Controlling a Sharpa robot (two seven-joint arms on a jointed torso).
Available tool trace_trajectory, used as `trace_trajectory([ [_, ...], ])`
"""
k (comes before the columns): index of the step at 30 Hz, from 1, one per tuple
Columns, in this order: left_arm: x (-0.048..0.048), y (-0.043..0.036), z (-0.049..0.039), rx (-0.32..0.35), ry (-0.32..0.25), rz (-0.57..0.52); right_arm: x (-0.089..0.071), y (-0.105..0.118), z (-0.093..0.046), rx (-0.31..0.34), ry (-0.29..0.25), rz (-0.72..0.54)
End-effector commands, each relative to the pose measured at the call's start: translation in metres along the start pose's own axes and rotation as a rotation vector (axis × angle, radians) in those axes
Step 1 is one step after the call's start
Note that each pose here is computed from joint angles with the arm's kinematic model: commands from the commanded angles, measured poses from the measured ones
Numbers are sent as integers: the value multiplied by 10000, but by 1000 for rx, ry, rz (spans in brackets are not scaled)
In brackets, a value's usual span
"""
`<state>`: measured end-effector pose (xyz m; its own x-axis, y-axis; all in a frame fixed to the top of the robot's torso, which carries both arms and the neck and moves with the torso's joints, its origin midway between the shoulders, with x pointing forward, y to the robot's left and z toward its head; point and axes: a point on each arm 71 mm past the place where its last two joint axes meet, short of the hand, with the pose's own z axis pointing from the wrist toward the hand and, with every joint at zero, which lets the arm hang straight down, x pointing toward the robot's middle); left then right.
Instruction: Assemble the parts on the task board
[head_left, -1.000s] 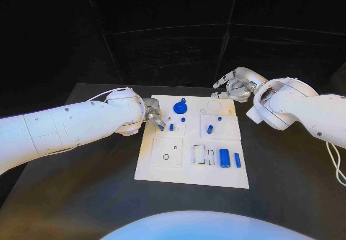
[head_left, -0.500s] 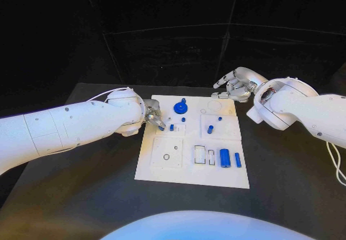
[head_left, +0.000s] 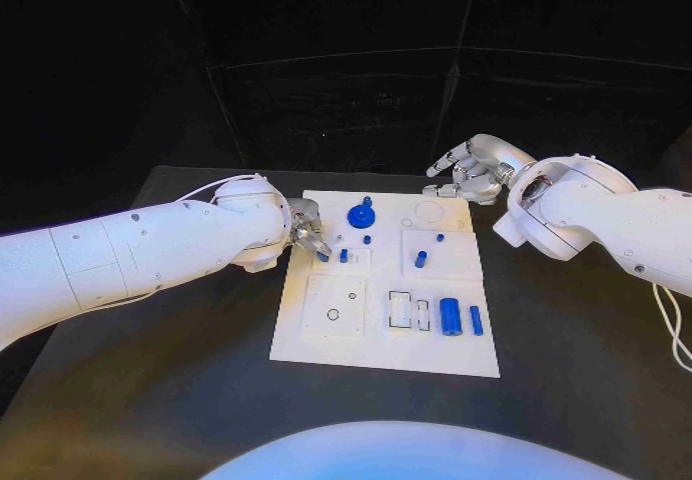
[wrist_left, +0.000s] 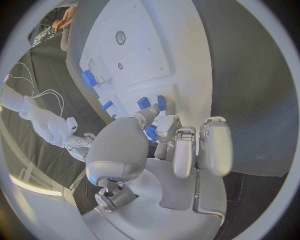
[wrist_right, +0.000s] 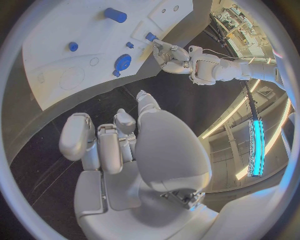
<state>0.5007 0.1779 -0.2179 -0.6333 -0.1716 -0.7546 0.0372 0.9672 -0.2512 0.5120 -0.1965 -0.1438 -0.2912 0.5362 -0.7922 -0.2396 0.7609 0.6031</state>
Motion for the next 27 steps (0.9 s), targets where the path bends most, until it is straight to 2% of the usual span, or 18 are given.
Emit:
trace_trajectory([
  [1, 34, -4, 11, -1, 34, -13, -6, 22, 3, -14, -2, -2],
  [27, 15, 30, 68, -43, 18, -31, -4, 21, 5, -14, 0, -3],
])
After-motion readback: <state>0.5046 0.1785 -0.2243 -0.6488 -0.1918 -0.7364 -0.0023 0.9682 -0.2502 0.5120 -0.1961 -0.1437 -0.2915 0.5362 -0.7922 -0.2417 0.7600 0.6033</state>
